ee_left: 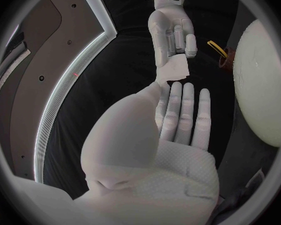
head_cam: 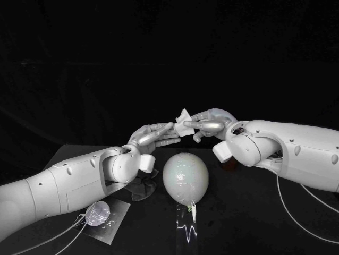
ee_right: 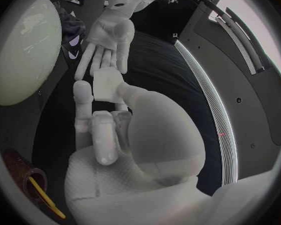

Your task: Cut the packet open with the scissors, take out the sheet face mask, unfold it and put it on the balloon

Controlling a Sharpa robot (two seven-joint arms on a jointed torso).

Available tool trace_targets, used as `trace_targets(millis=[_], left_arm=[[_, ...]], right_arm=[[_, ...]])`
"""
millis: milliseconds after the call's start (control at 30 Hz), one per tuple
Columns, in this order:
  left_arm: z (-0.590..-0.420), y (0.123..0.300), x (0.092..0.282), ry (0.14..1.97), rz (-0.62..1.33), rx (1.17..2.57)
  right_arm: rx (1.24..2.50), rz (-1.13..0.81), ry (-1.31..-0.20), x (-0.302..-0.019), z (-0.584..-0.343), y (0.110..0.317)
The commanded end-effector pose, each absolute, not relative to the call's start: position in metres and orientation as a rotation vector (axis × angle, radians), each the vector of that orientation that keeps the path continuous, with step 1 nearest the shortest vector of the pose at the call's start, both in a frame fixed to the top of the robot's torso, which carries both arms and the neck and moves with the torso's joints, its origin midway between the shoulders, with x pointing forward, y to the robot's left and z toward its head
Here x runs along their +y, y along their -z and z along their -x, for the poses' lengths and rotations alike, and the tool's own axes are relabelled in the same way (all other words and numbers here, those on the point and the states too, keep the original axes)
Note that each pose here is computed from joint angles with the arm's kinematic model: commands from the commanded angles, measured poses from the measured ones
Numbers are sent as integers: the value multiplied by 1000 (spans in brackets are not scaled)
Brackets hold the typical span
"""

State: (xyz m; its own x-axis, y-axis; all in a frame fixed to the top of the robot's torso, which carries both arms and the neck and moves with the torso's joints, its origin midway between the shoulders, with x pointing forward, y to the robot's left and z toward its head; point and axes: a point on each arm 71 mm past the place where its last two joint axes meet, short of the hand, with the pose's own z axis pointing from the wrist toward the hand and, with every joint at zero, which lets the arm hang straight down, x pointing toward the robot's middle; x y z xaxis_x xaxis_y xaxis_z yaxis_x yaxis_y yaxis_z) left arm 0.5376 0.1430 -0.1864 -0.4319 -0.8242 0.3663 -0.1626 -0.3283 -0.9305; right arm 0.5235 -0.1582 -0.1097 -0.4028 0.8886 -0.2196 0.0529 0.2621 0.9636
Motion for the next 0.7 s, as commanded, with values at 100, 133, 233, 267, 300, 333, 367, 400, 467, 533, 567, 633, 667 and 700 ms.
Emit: trace_targets(millis=[100, 133, 233, 267, 300, 333, 367, 400, 467, 533, 567, 633, 667, 700], left_arm=[[-538, 184, 142, 1799, 1275, 1405], [-538, 184, 142, 1800, 1275, 1404], [-538, 184, 141, 1802, 1272, 1404], [-538, 184, 141, 1803, 1271, 1404], [-538, 184, 141, 1803, 1271, 1404], [-538, 184, 141, 1804, 1271, 1405], [-538, 184, 141, 1805, 1271, 1405], [-538, 184, 141, 1805, 1271, 1405], [-538, 184, 140, 1807, 1272, 1407], [-538, 184, 140, 1806, 1274, 1410], [-538, 184, 140, 1805, 1274, 1411], [-538, 185, 140, 1803, 1277, 1418], [-538, 185, 140, 1802, 1279, 1422], [-538, 185, 140, 1800, 1281, 1426]], right_arm=[[1689, -834, -1249, -157, -523, 109], [1691, -829, -1247, -157, -523, 109], [1695, -821, -1242, -156, -523, 110], [1696, -818, -1240, -156, -523, 111], [1696, -817, -1240, -156, -523, 111], [1697, -815, -1238, -156, -523, 111], [1698, -814, -1238, -156, -523, 111], [1698, -813, -1236, -156, -523, 112], [1699, -810, -1234, -156, -523, 112], [1698, -808, -1233, -156, -522, 112], [1698, -807, -1233, -155, -522, 112], [1697, -806, -1233, -155, -522, 112], [1696, -806, -1233, -155, -522, 112], [1695, -805, -1233, -155, -522, 112]])
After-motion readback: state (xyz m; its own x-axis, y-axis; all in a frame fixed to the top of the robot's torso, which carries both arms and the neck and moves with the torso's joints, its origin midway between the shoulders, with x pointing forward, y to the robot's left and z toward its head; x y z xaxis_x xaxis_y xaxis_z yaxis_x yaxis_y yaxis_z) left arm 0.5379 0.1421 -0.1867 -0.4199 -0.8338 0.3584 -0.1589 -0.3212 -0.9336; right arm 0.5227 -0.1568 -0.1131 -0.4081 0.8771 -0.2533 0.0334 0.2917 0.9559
